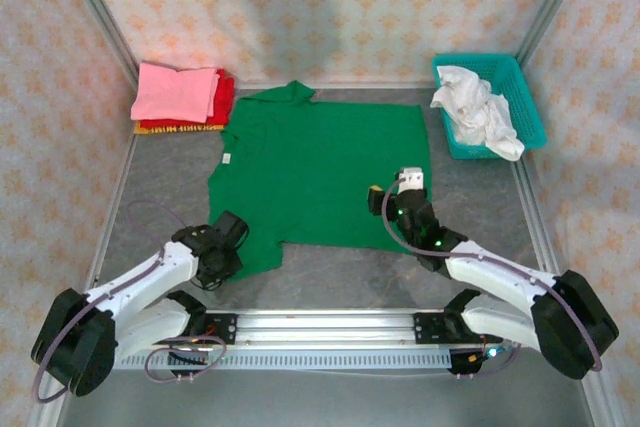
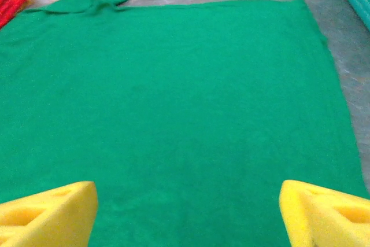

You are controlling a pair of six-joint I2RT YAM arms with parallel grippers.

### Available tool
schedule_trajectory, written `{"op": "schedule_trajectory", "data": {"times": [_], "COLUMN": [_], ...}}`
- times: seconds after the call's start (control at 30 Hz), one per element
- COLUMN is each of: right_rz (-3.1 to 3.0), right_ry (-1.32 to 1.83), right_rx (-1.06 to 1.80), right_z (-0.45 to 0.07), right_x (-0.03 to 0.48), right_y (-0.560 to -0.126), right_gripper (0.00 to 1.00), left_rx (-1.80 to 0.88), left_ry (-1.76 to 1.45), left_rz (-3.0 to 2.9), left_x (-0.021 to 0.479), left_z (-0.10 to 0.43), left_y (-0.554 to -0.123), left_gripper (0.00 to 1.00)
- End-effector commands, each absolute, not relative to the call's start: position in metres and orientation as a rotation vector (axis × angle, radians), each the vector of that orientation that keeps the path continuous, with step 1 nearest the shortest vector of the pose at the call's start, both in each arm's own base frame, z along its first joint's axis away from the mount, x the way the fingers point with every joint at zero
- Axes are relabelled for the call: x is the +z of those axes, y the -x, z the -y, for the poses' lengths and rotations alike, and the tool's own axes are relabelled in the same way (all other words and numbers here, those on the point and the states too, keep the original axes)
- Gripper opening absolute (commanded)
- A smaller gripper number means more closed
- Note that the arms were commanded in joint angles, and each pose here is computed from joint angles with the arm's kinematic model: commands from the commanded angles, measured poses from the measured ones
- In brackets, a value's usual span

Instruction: Fold and stack the t-shirts

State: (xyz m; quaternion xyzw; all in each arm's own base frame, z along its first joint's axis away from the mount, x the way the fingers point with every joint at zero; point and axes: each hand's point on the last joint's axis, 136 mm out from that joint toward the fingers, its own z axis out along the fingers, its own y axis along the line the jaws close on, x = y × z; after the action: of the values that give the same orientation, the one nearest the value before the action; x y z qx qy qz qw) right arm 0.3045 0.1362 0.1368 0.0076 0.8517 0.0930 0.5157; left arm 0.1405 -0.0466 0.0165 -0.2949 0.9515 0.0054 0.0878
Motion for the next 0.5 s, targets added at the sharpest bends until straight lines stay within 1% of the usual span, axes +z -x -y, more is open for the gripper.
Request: {"op": "schedule_trajectory", "data": {"times": [0.0, 0.13, 0.27, 0.47], "right_rz": [-2.236, -2.502, -2.683, -2.782], "right_ry": [-0.347, -0.613, -0.760, -0.891], "right_rx": [0.171, 0.133, 0.101, 0.066], "right_z": [-0.098, -0.073, -0.056, -0.044], "right_x": [0.126, 0.095, 0.081, 0.064], "right_y": [-0.286, -0.240, -0.200, -0.172], "right_gripper": [0.83, 0.80, 0.76, 0.73], "left_rx": [-0.041, -0.094, -0.067, -0.077], "left_ry": [0.851, 0.831, 0.804, 0.845], "left_rz": [-2.814, -2.819, -2.797, -2.717], "left_x": [0.028, 0.042, 0.058, 0.074], "left_z": [0.052, 0.058, 0.052, 0.049], "left_y": [-0.144, -0.145, -0.147, -0.157], "left_gripper": [0.01, 0.00, 0.00, 0.00]}}
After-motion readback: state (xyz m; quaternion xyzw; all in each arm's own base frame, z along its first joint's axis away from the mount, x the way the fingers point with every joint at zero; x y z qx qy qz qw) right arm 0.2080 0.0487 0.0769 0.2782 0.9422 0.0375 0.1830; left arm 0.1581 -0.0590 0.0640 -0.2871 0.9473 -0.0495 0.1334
